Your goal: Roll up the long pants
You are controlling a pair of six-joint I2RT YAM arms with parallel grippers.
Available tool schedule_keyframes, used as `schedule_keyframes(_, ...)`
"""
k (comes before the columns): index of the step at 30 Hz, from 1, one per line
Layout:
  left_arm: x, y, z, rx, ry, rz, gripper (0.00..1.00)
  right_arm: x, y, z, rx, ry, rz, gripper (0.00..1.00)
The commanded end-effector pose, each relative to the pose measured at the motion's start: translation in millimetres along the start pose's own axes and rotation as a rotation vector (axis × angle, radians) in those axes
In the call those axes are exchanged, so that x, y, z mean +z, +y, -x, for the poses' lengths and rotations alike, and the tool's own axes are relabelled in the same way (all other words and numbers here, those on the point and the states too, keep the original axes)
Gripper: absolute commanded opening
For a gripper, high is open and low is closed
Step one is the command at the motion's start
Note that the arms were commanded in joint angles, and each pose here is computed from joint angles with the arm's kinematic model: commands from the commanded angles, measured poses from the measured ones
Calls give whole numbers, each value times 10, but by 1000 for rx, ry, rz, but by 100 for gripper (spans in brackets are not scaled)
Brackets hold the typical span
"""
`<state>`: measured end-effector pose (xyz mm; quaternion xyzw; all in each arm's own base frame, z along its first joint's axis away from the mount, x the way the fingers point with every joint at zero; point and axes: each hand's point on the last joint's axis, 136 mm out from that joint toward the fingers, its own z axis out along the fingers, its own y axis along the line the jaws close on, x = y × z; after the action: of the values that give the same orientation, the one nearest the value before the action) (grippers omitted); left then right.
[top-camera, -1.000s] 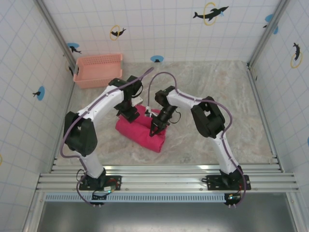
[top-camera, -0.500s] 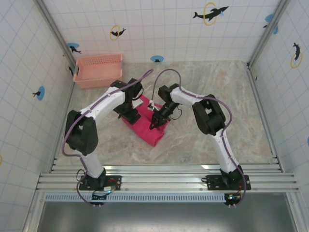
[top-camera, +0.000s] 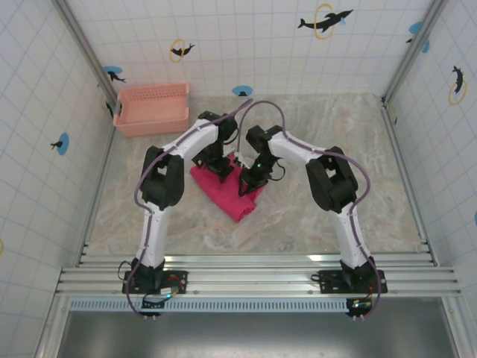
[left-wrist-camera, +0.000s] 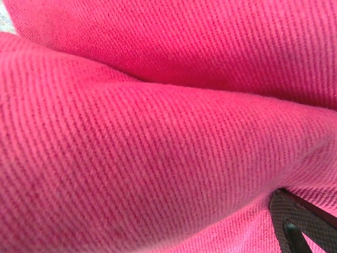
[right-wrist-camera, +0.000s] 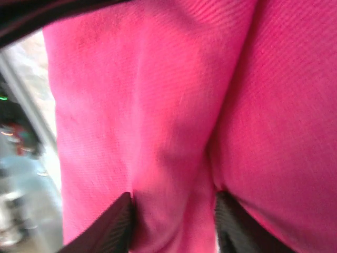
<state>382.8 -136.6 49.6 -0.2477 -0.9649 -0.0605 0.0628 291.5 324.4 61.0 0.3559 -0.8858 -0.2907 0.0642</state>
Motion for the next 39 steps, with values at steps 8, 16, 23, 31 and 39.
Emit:
schedule_keyframes(8,420,-106,126,12,90,-46,97,-160,564,-381,-545,7,-645,59)
schedule_keyframes(16,400,-81,51,66,122,-42,97,615,563,-310,-704,41,-822,62)
schedule_keyframes(23,367,-71,-51,85,128,-46,97,596,153,-55,-742,37,-1128,62)
schedule_keyframes(31,375,-81,-102,101,138,-54,97,668,5,-36,-655,53,-1048,64)
schedule_keyframes(39,266,-111,-109,113,110,-75,97,731,-43,-38,-622,95,-908,3)
